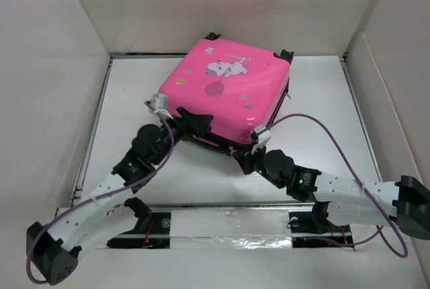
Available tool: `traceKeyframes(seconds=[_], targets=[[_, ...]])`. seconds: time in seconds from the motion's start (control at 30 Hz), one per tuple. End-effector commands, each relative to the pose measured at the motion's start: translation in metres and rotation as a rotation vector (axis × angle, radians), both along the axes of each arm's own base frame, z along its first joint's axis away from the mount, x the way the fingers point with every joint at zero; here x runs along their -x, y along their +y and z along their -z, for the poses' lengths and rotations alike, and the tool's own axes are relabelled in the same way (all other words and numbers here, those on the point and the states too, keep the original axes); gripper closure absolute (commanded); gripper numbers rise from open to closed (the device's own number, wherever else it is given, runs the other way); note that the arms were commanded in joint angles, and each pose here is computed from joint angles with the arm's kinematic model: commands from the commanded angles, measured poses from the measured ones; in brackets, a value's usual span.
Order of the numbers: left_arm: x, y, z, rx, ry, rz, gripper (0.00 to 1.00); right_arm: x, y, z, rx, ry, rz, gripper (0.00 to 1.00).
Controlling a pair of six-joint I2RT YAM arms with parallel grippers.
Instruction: Pack the luggage
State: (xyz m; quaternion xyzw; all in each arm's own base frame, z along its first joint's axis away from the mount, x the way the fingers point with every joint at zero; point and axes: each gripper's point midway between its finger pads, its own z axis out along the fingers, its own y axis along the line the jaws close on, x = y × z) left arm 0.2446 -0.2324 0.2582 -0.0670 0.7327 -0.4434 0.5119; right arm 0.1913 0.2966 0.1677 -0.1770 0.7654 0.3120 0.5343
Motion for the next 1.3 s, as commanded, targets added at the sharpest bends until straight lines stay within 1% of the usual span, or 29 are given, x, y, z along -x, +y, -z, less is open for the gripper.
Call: traceKeyframes(seconds=[0.0,0.03,0.07,0.1,0.13,0.17,0.2,0.27,0.3,0.33,0.37,0.43,0.5,0.57,0.63,0.77,0.8,0.87,0.9,0.93,1.0,1.03,1.1,1.13,1.17,1.2,1.27], targets=[[-0.039,0.047,-0.029,-0.078,-0.011,-0.208,0.31,0.030,0.027,-0.029,-0.146,-0.007,-0.169,1.00],[-0.051,0.056,-0.041,-0.075,-0.012,-0.238,0.32,0.031,0.026,-0.027,-0.142,-0.006,-0.175,1.00],[-0.059,0.058,-0.039,-0.075,0.005,-0.210,0.34,0.031,0.026,-0.028,-0.141,-0.012,-0.175,1.00],[-0.086,0.089,-0.029,-0.067,0.061,-0.290,0.37,0.031,0.025,-0.029,-0.141,-0.017,-0.176,1.00],[-0.096,0.102,-0.036,-0.039,0.063,-0.303,0.38,0.031,0.024,-0.026,-0.132,-0.016,-0.175,1.00],[-0.101,0.108,-0.034,-0.013,0.080,-0.276,0.39,0.031,0.023,-0.024,-0.123,-0.020,-0.175,1.00],[-0.117,0.139,-0.030,0.000,0.096,-0.363,0.41,0.031,0.022,-0.023,-0.121,-0.019,-0.173,1.00],[-0.131,0.173,-0.026,-0.002,0.122,-0.462,0.41,0.033,0.020,-0.021,-0.112,-0.019,-0.177,1.00],[-0.141,0.188,-0.013,-0.017,0.165,-0.499,0.41,0.033,0.019,-0.019,-0.107,-0.017,-0.179,1.00],[-0.147,0.210,-0.006,-0.036,0.188,-0.578,0.41,0.034,0.015,-0.018,-0.100,-0.017,-0.173,1.00],[-0.151,0.220,0.006,-0.041,0.219,-0.602,0.42,0.033,0.012,-0.018,-0.097,-0.019,-0.164,1.00],[-0.162,0.227,0.040,-0.036,0.300,-0.607,0.49,0.032,0.005,-0.013,-0.079,-0.014,-0.140,1.00],[-0.167,0.217,0.069,-0.004,0.378,-0.555,0.55,0.033,-0.004,-0.016,-0.090,-0.020,-0.129,1.00],[-0.167,0.205,0.084,0.035,0.396,-0.519,0.56,0.034,-0.009,-0.015,-0.097,-0.021,-0.119,1.00],[-0.165,0.199,0.099,0.079,0.413,-0.516,0.59,0.035,-0.015,-0.015,-0.105,-0.026,-0.115,1.00],[-0.162,0.173,0.121,0.083,0.445,-0.476,0.64,0.038,-0.014,-0.015,-0.092,-0.021,-0.132,1.00],[-0.159,0.159,0.128,0.082,0.462,-0.443,0.72,0.038,-0.012,-0.013,-0.081,-0.014,-0.136,1.00],[-0.153,0.139,0.136,0.077,0.454,-0.405,0.78,0.039,-0.008,-0.016,-0.081,-0.011,-0.150,1.00],[-0.149,0.129,0.139,0.062,0.453,-0.388,0.86,0.039,-0.007,-0.015,-0.079,-0.009,-0.151,1.00],[-0.138,0.105,0.145,0.035,0.458,-0.338,0.90,0.038,-0.003,-0.014,-0.077,-0.006,-0.154,1.00],[-0.127,0.088,0.143,0.028,0.429,-0.316,0.96,0.038,0.002,-0.013,-0.079,0.000,-0.162,1.00],[-0.114,0.070,0.147,0.023,0.424,-0.270,0.97,0.038,0.008,-0.011,-0.081,0.006,-0.176,1.00],[-0.102,0.057,0.141,0.029,0.397,-0.238,1.00,0.041,0.018,-0.013,-0.092,0.009,-0.200,1.00],[-0.094,0.051,0.145,0.020,0.401,-0.222,1.00,0.042,0.025,-0.016,-0.102,0.004,-0.214,1.00],[-0.084,0.038,0.144,0.010,0.391,-0.185,1.00,0.040,0.031,-0.008,-0.075,0.013,-0.219,1.00],[-0.077,0.032,0.136,0.015,0.370,-0.165,1.00,0.041,0.041,-0.019,-0.089,0.004,-0.235,1.00],[-0.057,0.013,0.138,0.000,0.365,-0.111,1.00,0.043,0.057,-0.028,-0.095,-0.015,-0.274,1.00]])
